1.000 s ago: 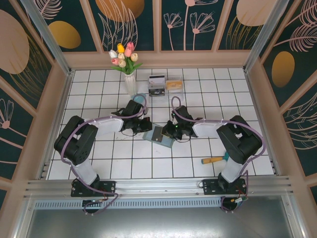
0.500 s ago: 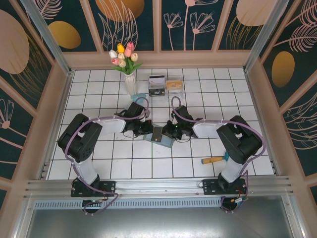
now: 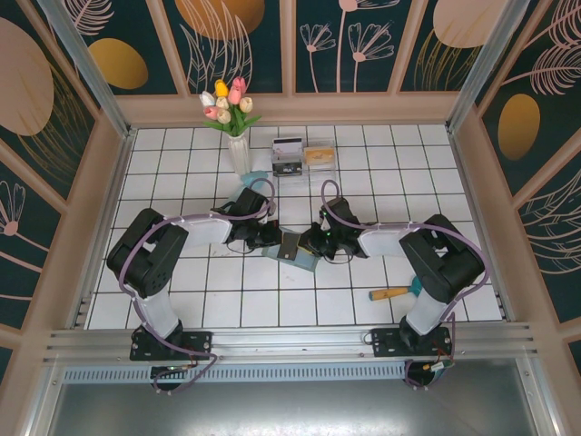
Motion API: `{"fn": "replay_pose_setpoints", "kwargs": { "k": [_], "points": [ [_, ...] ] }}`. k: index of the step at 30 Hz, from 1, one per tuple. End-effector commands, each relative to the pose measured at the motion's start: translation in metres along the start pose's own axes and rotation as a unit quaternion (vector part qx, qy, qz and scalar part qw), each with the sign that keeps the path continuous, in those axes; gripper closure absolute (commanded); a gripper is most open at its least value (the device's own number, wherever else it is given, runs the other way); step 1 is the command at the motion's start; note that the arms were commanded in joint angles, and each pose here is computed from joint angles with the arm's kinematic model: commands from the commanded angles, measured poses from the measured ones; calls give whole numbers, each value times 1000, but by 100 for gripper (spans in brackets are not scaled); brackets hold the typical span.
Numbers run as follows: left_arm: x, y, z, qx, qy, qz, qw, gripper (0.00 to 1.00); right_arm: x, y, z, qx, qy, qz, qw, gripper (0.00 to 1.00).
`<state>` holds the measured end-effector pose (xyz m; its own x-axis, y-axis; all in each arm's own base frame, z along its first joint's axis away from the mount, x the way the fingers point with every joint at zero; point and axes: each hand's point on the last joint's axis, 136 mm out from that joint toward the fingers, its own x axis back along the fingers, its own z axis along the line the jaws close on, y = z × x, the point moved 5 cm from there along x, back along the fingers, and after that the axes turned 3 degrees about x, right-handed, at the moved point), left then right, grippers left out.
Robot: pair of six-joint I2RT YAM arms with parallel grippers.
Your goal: Take the credit cards out of the card holder
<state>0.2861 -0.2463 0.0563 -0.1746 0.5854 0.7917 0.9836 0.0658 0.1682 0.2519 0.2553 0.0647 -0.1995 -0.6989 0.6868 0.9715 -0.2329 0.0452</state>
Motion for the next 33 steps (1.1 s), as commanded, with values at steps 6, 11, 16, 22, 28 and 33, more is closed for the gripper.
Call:
{"fn": "replay_pose_setpoints", "kwargs": {
  "k": [6,11,16,22,28,33],
  "points": [
    [-7,-18,37,17,85,25,996,100,-4,-5,-9,-23,-16,22,999,80],
    [-7,-17,36,17,83,25,996,100,-7,-6,-8,-15,-25,28,999,81],
    [-8,-19,36,16,83,29,996,100,-9,-3,-2,-2,-20,27,999,83],
    [-7,-19,36,15,82,29,996,100,-9,-2,-1,7,-20,24,999,87],
    [-6,-18,38,17,92,26,995,100,-5,-2,-1,11,-21,15,1000,94],
    [-5,-17,39,17,99,20,995,100,8,-3,-3,19,-32,11,999,95]
  ]
}}
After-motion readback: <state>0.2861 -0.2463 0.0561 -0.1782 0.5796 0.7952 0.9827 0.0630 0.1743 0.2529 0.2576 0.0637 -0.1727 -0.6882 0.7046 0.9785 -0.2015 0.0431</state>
